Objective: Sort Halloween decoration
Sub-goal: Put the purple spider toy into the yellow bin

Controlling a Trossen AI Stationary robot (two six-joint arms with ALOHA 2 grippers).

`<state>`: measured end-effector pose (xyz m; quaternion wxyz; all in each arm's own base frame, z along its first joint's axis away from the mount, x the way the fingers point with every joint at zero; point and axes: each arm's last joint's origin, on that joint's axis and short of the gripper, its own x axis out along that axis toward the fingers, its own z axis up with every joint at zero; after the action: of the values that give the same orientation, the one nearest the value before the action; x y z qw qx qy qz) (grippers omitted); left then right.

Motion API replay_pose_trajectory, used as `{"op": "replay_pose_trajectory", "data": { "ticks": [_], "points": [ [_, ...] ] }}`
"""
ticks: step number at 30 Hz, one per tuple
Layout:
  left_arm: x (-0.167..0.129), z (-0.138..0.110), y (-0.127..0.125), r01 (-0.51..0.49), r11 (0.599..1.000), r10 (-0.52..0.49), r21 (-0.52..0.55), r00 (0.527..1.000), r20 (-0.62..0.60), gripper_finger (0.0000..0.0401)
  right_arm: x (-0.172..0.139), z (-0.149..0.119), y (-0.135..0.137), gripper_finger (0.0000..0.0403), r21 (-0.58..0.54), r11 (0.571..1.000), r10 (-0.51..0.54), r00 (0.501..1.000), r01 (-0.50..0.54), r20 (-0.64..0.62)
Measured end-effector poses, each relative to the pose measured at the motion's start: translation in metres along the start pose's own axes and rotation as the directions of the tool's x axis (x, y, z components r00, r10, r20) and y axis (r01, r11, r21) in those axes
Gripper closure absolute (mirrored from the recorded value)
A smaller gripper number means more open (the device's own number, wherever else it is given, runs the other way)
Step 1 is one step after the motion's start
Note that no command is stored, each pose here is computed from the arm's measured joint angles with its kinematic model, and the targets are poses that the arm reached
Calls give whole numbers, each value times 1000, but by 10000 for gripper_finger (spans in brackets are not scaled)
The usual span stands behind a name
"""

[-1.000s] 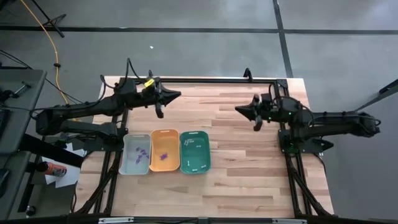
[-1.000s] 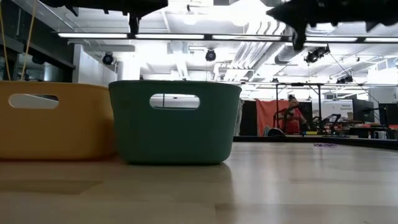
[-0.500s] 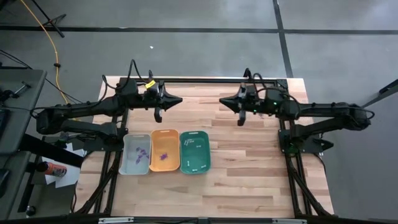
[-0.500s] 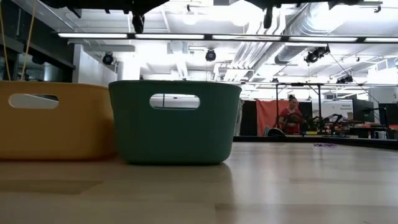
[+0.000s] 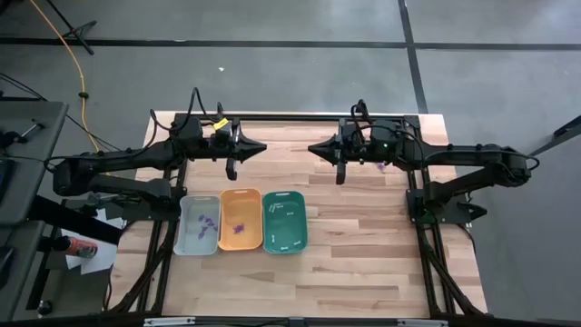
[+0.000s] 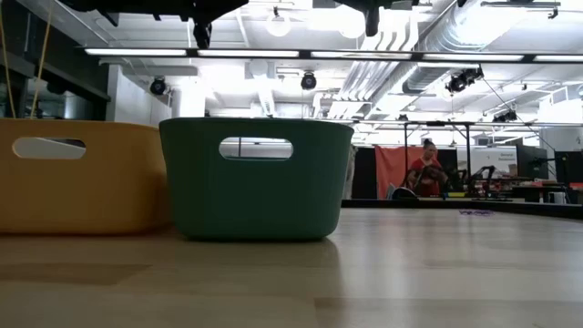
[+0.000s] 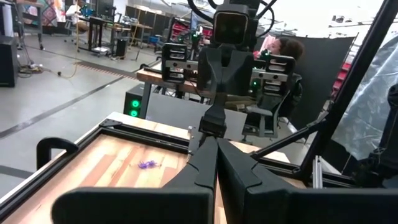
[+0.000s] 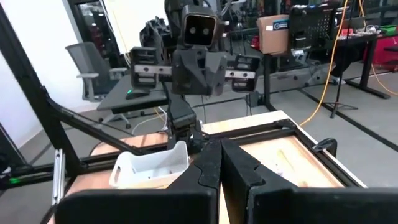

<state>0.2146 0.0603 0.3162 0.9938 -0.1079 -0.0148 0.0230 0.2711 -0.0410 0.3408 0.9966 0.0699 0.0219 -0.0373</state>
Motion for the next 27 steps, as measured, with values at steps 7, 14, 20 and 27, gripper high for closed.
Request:
{"op": "replay_pose_trajectory", "data": {
  "ticks": [7,14,20,27],
  "points": [
    [0,0,2,-23,1000,23,-1,1000,2,401,0,-4,0,402,3,1000,14,999,-13,-46],
    [-10,-17,45,-463,884,450,-61,881,-147,383,-1,-10,-1,402,9,1000,5,994,-4,-106],
    [-41,-49,114,-722,671,590,-169,657,-469,330,-1,-10,-8,402,12,1000,-24,993,25,-112],
    [-58,-104,152,-893,440,518,-90,335,-787,247,-3,-9,-18,402,39,997,-58,991,62,-117]
  ]
}}
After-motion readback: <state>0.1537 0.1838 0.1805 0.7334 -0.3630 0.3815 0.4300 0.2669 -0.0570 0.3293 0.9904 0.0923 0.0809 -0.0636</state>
